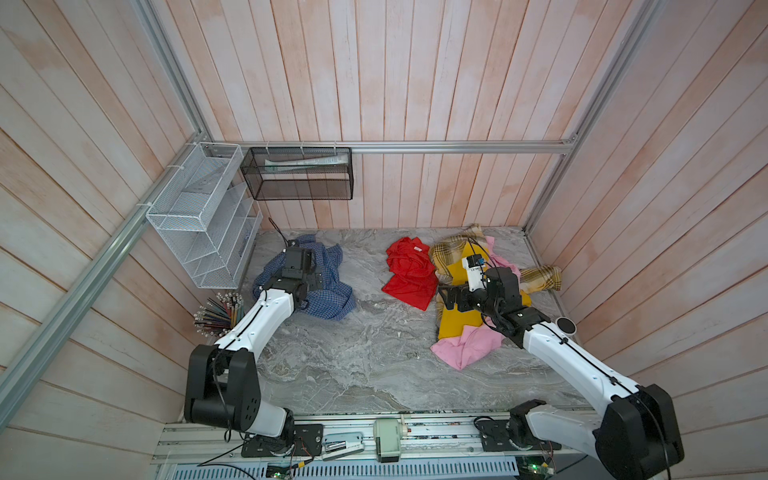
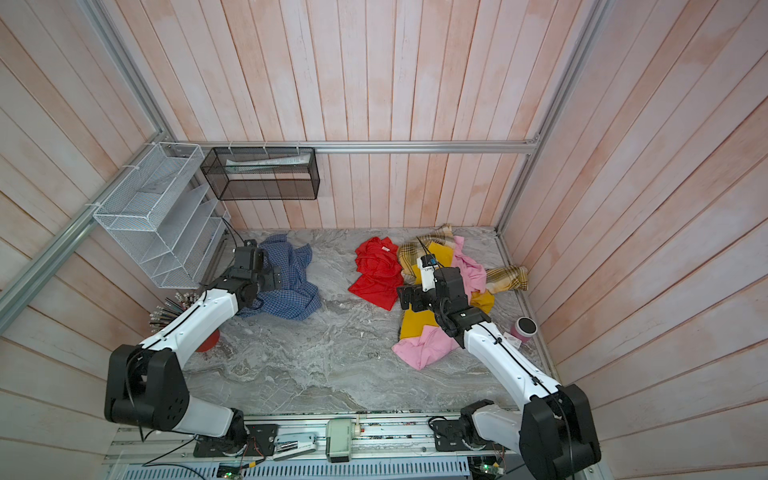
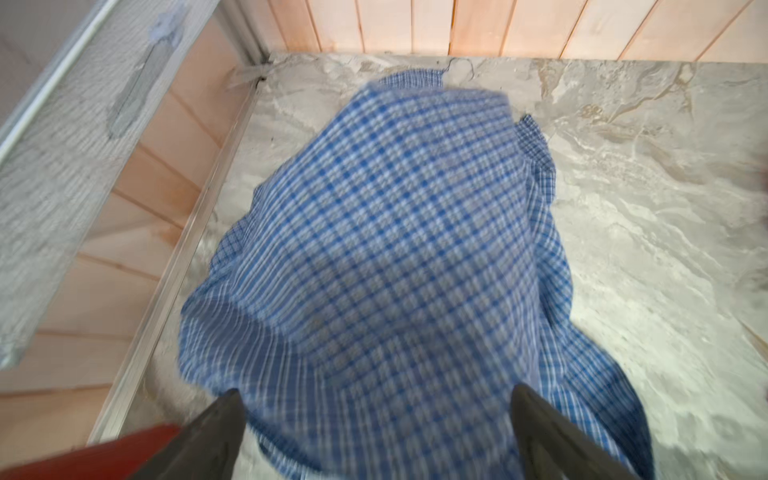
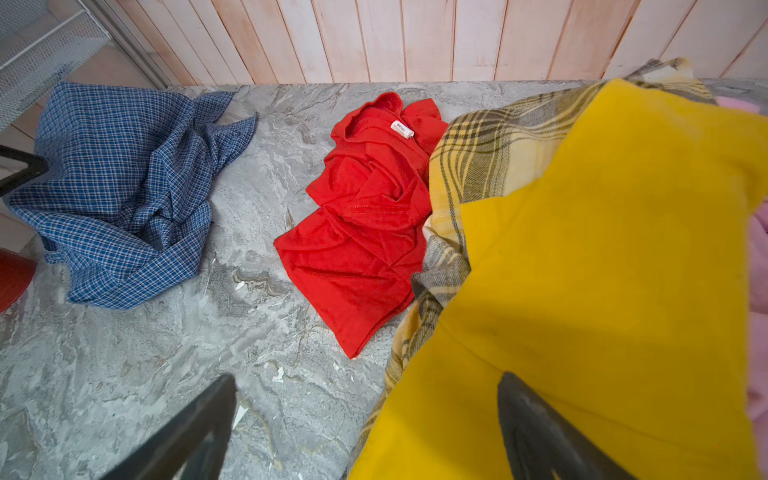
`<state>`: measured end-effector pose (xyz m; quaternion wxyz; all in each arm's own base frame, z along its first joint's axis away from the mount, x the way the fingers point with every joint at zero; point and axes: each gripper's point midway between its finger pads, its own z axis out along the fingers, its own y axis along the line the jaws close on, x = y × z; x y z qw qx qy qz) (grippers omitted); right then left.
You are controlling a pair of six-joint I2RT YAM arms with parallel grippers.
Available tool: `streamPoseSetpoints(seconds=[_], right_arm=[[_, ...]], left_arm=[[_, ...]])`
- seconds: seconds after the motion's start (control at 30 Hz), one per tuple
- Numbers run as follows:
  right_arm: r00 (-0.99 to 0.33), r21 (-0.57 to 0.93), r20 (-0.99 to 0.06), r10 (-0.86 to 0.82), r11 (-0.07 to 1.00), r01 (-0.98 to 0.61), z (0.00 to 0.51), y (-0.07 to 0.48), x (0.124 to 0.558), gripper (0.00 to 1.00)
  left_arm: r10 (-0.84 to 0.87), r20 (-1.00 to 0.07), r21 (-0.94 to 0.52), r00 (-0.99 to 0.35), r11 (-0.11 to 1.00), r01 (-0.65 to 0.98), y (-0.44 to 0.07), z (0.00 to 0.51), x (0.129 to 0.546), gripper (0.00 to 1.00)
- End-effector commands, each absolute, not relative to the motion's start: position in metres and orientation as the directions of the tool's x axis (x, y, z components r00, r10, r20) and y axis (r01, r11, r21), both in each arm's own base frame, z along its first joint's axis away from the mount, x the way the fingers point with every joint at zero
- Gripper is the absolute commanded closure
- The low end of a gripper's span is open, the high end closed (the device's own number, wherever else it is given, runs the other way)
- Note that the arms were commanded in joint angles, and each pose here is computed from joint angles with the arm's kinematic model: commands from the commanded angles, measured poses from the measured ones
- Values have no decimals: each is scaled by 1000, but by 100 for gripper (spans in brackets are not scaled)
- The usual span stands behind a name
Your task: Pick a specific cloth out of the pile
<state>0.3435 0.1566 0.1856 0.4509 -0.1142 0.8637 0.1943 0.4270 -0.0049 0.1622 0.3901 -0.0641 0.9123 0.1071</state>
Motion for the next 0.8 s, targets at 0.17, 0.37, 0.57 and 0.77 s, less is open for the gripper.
streamPoseSetpoints(seconds=[0.17, 0.37, 0.57, 0.77], right_arm=[[-575, 209, -818, -29, 916, -343, 184, 143, 346, 2], [-578, 207, -816, -18, 924, -321, 181, 134, 347, 2], [-583, 211, -812, -11, 927, -312, 178, 129, 349, 2], [-588, 205, -809, -10, 932, -298, 176, 124, 350, 2]], left_arm=[[48, -614, 230, -788, 966, -121, -12, 116, 498, 0], [54, -454, 229, -890, 972, -57, -18, 43, 496, 0], [30, -359, 207, -933, 977, -49, -22, 6, 489, 3], [1, -345, 81, -938, 996, -29, -36, -8, 482, 42]])
